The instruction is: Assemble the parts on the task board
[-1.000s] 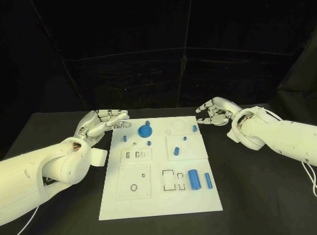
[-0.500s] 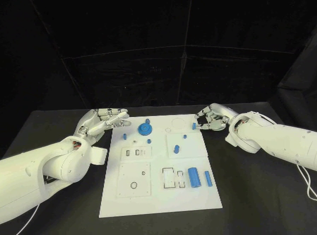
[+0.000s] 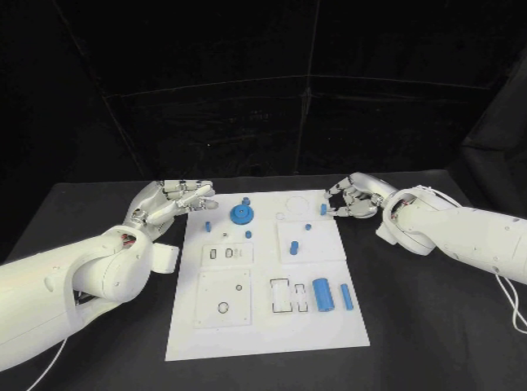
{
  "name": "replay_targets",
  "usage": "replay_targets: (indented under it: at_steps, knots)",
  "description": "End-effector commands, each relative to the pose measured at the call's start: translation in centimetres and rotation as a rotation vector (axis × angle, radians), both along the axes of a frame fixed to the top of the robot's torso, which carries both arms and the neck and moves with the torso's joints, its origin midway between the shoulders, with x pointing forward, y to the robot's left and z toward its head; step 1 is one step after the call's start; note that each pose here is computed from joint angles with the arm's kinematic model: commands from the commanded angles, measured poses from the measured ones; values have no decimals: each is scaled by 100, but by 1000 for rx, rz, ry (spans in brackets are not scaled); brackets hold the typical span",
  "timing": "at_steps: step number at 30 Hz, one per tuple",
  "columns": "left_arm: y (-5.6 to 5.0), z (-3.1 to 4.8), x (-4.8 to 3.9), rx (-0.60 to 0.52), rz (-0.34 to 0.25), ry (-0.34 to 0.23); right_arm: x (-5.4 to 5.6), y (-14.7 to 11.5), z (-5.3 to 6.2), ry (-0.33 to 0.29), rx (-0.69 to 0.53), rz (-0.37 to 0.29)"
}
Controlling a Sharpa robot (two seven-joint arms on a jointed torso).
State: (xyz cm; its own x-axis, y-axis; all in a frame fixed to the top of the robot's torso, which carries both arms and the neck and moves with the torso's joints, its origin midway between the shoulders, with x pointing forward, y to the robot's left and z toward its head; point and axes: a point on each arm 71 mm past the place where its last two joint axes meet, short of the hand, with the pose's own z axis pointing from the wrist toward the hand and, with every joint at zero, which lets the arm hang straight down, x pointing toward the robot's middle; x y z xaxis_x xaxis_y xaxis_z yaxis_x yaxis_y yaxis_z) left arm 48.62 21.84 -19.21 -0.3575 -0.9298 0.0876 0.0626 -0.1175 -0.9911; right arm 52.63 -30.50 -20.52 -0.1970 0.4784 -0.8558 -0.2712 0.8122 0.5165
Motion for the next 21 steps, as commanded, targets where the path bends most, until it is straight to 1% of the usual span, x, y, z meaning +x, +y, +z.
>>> replay_targets:
  at_steps: [1,21]
  knots:
    - [-12,13,0,-8,-10,-6,-2,30,8,5,9,21]
    - [-3,12,-1,-6,-8,-5,17,121,-32,42,-5,29]
